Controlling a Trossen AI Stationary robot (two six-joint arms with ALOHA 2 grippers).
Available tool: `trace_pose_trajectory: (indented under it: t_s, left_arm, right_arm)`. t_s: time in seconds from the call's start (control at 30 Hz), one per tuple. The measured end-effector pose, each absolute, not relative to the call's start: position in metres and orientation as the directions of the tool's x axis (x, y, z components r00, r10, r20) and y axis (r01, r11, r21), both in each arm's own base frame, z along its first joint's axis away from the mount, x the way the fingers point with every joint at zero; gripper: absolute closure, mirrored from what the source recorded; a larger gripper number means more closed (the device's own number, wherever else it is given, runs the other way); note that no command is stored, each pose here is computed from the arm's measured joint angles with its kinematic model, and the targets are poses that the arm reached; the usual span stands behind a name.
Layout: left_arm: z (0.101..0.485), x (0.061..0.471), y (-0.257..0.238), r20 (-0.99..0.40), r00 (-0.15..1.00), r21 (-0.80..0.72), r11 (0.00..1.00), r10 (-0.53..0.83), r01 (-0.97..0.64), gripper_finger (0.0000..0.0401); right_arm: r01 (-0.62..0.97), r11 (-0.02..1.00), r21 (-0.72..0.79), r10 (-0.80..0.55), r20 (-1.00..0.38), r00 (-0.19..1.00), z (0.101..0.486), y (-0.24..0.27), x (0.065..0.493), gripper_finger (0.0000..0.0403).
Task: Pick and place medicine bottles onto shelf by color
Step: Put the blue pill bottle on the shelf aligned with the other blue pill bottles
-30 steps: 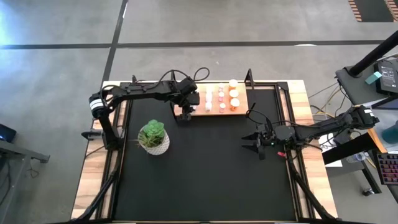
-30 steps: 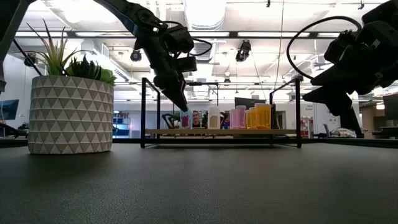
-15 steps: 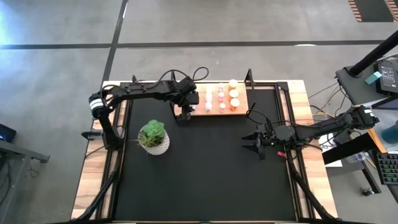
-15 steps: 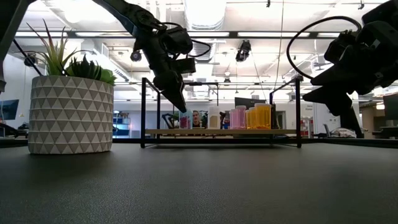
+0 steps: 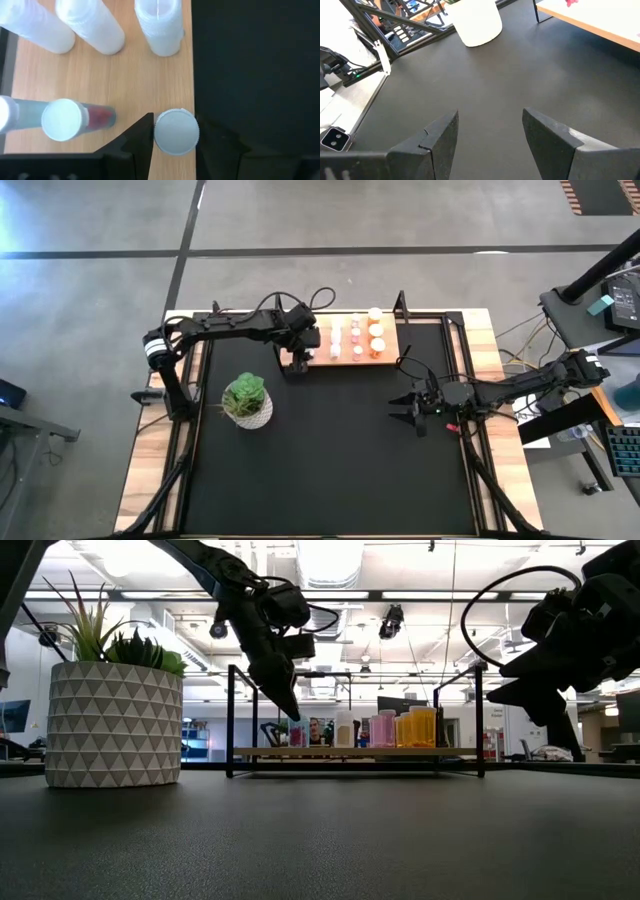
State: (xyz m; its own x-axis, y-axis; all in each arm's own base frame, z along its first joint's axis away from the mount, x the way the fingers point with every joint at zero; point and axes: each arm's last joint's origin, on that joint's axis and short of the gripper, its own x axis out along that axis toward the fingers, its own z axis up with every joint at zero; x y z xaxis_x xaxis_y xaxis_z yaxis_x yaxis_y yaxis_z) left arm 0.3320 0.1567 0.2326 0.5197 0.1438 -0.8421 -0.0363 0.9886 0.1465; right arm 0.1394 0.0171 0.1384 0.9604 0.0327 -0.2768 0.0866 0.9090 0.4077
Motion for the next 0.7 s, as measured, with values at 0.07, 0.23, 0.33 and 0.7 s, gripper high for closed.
trace_pose_trajectory:
  t_s: [0.07, 0.23, 0.33, 0.7]
  left_arm:
    - [0.2332, 0.3328, 0.158, -0.834, 0.531, 0.152, 0.987, 0.15, -0.04, 0.0263]
    - [0.2348, 0.3347, 0.1597, -0.816, 0.555, 0.164, 0.985, 0.163, -0.048, 0.0259]
    - [0.2349, 0.3348, 0.1597, -0.815, 0.555, 0.164, 0.985, 0.163, -0.049, 0.0259]
    - [0.2356, 0.3339, 0.1639, -0.808, 0.563, 0.154, 0.985, 0.173, -0.082, 0.0259]
  right_arm:
    - [0.087, 0.909, 0.408, 0.033, -0.277, 0.96, 0.1384, 0.0171, 0.1394, 0.0191]
    - [0.086, 0.909, 0.408, 0.033, -0.277, 0.96, 0.1384, 0.0171, 0.1394, 0.0191]
    - [0.087, 0.909, 0.408, 0.033, -0.277, 0.96, 0.1384, 0.0171, 0.1394, 0.0191]
    - [0.087, 0.909, 0.408, 0.033, -0.277, 0.96, 0.1384, 0.0171, 0.1394, 0.0191]
